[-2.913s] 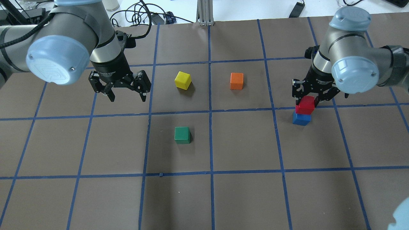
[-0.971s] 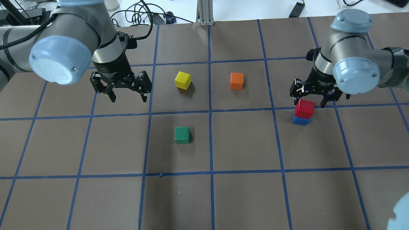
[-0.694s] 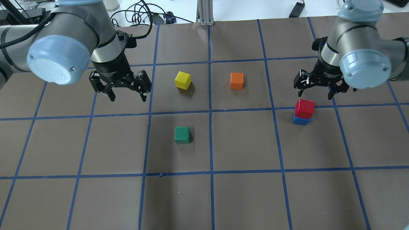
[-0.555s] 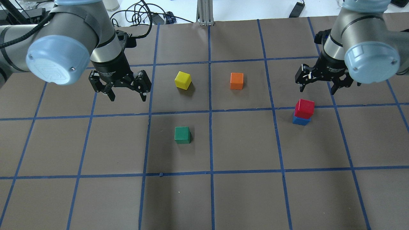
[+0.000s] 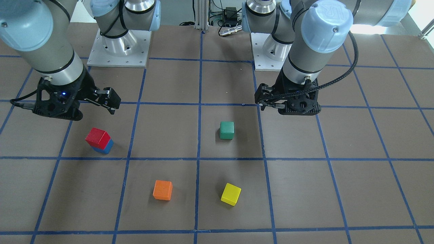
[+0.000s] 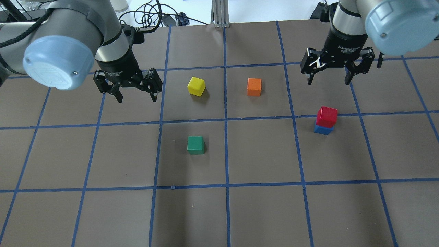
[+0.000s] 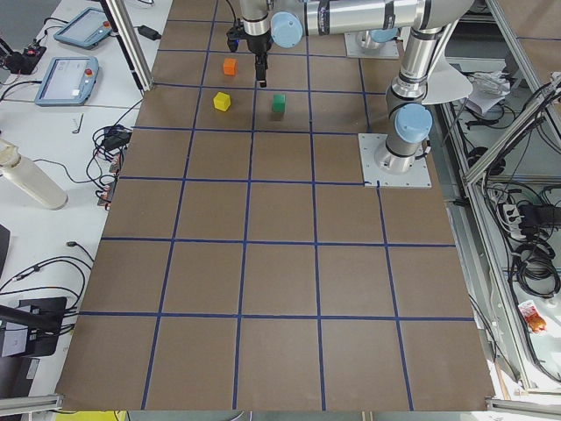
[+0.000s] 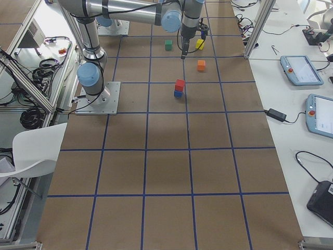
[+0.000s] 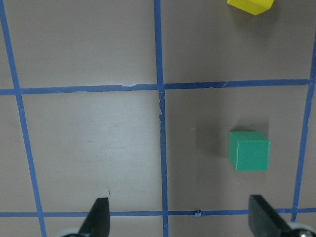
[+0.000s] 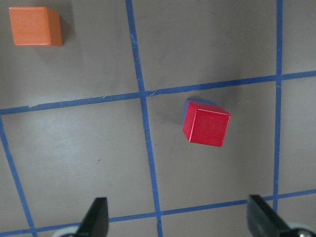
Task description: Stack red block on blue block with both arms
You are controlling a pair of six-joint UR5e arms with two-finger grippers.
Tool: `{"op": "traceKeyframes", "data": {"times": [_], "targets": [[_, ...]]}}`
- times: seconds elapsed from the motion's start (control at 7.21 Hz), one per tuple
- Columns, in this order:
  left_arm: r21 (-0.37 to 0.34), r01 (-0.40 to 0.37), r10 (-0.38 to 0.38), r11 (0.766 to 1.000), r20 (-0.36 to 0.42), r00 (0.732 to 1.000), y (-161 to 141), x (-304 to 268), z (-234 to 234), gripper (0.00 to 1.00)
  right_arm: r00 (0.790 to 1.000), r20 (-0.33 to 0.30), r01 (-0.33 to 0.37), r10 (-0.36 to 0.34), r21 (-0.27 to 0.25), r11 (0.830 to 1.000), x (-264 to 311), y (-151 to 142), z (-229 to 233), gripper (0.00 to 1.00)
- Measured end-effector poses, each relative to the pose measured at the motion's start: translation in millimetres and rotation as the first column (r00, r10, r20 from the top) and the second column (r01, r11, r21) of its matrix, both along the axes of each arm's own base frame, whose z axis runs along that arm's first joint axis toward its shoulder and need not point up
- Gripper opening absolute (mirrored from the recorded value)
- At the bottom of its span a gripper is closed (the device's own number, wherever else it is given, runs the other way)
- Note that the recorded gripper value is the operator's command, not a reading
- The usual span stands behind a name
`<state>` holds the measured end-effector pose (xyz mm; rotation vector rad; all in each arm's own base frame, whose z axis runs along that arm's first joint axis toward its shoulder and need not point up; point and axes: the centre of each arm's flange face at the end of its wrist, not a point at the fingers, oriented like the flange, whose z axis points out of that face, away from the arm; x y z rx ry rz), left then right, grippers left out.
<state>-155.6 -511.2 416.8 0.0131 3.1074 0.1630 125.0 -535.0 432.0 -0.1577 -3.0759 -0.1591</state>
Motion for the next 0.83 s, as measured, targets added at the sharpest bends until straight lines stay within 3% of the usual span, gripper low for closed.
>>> {"op": "traceKeyframes", "data": {"times": [0.42,0.83], "targets": [[0.043,-0.004,0.003,0.999,0.016,1.0,35,2,30,1.0,1.0,-0.001,-0.03,0.03,0.002,1.0,37,18,11,1.0],[0.019,-0.021,0.021,1.0,0.013,1.0,46,1,47,1.0,0.999,0.044,-0.028,0.027,0.015,0.999,43,39,24,1.0]]}}
